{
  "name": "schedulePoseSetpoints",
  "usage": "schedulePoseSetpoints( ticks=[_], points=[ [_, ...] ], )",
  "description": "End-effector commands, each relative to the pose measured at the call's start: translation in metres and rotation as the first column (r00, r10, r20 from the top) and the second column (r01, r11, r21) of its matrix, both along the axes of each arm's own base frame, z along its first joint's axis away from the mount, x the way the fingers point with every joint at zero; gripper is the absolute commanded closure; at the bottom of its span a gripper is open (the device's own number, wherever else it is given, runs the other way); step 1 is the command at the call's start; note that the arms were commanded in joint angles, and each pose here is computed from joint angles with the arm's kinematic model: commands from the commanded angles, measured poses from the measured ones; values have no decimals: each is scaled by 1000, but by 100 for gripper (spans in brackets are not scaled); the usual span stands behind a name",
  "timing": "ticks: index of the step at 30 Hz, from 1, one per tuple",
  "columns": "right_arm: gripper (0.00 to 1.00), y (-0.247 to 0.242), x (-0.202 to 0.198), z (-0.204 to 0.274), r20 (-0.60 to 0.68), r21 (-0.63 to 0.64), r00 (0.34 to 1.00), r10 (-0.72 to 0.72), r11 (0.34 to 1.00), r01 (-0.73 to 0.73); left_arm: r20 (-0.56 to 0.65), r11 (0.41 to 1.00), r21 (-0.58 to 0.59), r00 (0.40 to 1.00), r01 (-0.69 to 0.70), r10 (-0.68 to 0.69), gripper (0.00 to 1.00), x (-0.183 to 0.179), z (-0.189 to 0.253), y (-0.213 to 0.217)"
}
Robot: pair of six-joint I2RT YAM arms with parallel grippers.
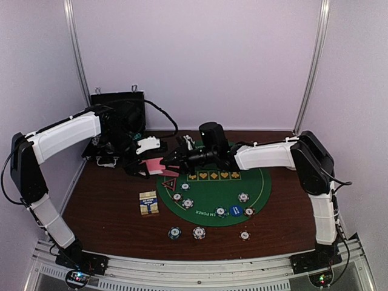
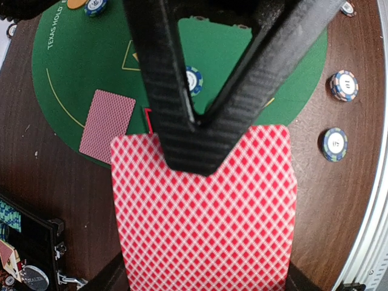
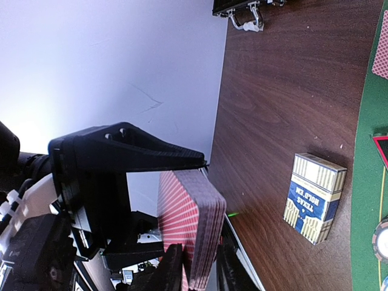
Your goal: Distribute texas hold em gaming equipment
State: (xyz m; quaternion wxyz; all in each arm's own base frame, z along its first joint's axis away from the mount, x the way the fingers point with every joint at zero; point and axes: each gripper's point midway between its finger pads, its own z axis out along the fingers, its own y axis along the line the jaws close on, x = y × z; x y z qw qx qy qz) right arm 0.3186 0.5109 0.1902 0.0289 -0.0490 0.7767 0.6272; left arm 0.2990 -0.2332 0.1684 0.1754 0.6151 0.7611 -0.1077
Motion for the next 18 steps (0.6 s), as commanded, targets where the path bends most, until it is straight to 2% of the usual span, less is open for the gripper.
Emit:
schedulePoseSetpoints(
  ticks=[1, 6, 11, 12, 15, 18],
  points=[
    [83, -11, -3, 25, 38, 5, 999, -5, 1000, 5, 42, 1000, -1, 999, 8, -8, 100, 0, 11, 5],
    [90, -13, -6, 30, 44, -2, 999, 0, 1000, 0, 38, 1000, 9, 999, 7, -8, 100, 1, 8, 6],
    [93, -11, -8, 31, 30, 13, 999, 12, 1000, -12, 40, 1000, 14, 999, 8, -9, 100, 2, 7, 6],
    [91, -10, -9, 30, 24, 19, 1000, 18, 1000, -18, 43, 1000, 13, 999, 8, -9, 100, 2, 8, 6],
    [76, -6, -12, 28, 0, 37, 999, 37, 999, -37, 44, 1000, 14, 999, 9, -10, 100, 2, 8, 6],
    [70, -3, -13, 24, -25, 55, 999, 40, 998, -39, 47, 1000, 14, 999, 9, -9, 100, 2, 9, 6]
  ],
)
